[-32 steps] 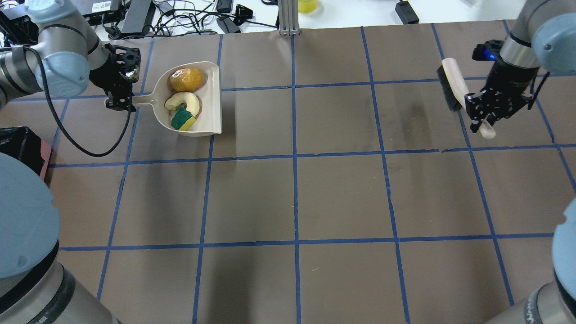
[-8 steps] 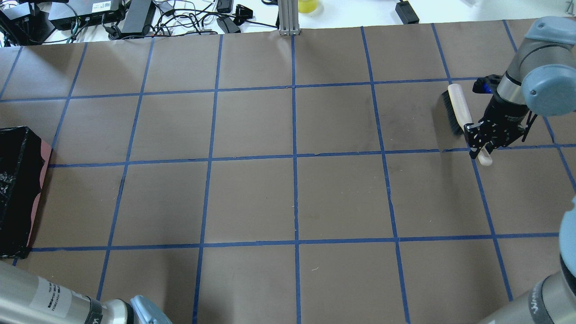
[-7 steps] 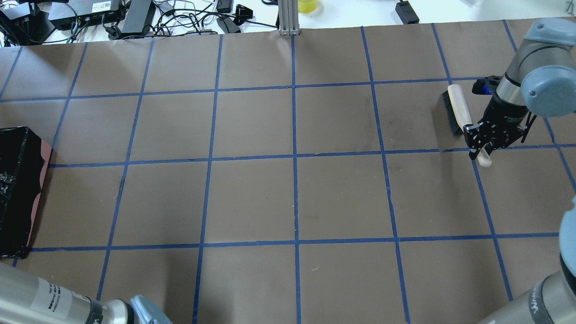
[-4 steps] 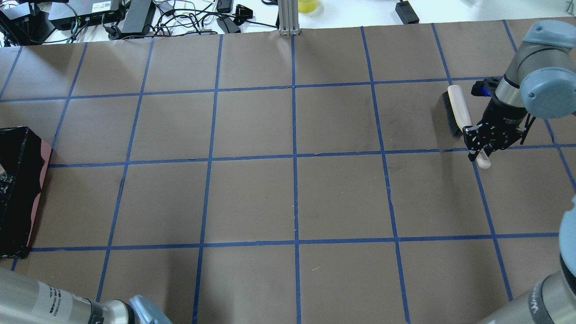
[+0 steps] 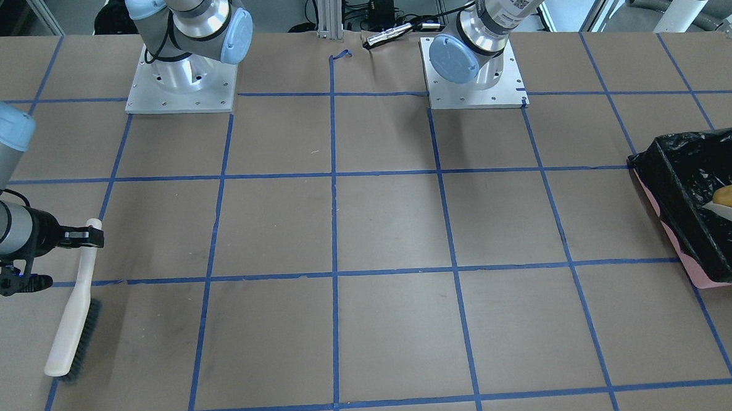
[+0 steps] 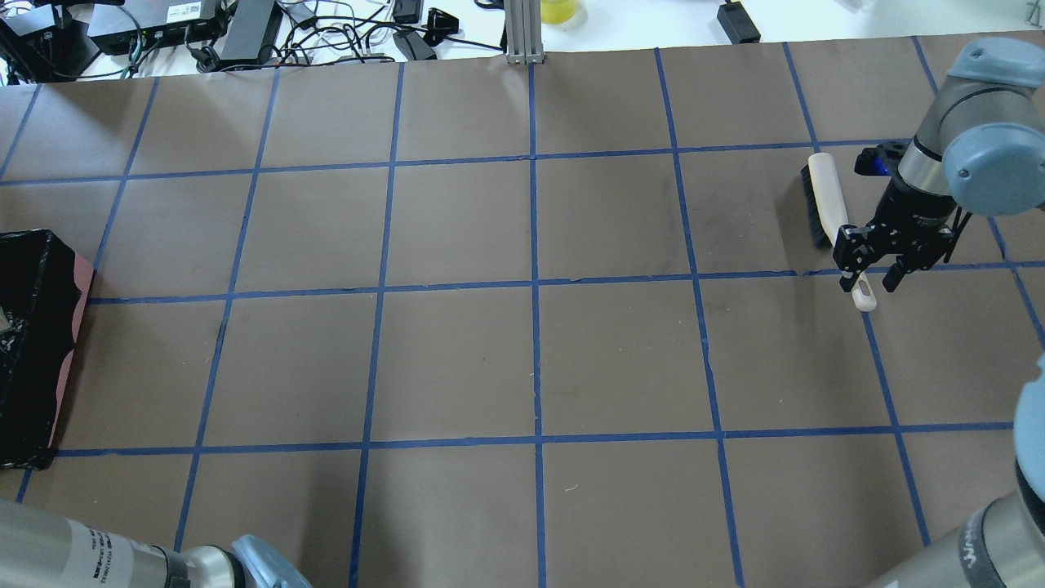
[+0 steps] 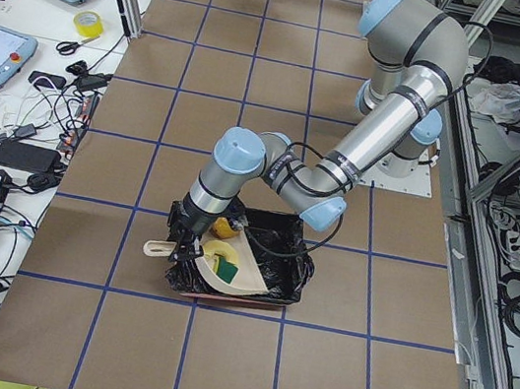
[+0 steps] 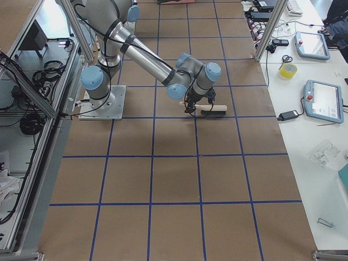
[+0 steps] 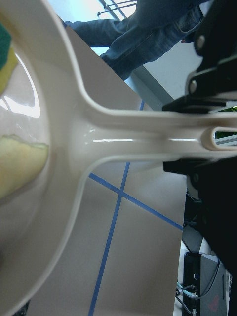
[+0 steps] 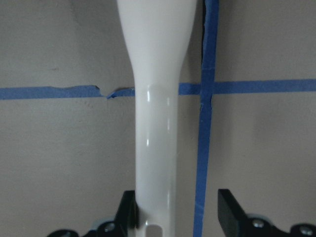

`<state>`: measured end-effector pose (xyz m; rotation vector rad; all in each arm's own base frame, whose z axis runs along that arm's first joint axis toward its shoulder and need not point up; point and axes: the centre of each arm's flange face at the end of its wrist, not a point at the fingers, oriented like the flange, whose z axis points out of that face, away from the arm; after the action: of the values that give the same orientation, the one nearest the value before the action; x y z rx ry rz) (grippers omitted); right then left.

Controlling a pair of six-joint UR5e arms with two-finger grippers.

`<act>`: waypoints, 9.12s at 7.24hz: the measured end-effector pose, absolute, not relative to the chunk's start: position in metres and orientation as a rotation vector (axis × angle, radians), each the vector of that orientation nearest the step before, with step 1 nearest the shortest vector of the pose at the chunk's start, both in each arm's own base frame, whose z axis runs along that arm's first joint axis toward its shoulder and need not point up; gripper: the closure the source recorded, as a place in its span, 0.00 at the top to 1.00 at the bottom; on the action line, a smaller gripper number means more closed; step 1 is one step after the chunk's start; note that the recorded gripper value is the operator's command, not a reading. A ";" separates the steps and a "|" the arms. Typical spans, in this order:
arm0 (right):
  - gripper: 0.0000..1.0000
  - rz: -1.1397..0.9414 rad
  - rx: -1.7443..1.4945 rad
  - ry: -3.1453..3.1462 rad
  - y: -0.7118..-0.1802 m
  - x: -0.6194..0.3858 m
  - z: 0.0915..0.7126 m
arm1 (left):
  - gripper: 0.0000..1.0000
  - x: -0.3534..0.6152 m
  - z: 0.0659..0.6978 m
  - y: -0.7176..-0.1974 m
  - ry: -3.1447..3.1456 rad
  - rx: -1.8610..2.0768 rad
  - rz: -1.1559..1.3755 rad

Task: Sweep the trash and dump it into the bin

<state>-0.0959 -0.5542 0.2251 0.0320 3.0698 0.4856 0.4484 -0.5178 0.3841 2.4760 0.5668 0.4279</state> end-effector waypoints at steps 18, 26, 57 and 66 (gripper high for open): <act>1.00 0.173 0.035 3.152 -0.498 0.083 0.548 | 0.03 0.343 0.428 -0.401 0.437 2.086 0.776; 1.00 -0.181 -0.022 3.108 -0.507 0.110 0.570 | 0.03 0.341 0.433 -0.377 0.442 2.000 0.848; 1.00 -0.166 -0.032 3.108 -0.499 0.113 0.566 | 0.06 0.101 0.306 -0.576 2.265 2.104 -0.116; 1.00 -0.166 -0.029 3.108 -0.499 0.112 0.566 | 0.06 0.037 0.258 -0.658 2.133 2.190 0.029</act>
<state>0.1122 -0.4986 0.5659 -0.0292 3.1078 -0.1661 0.0367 -0.6576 0.2585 2.1895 2.1333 0.0294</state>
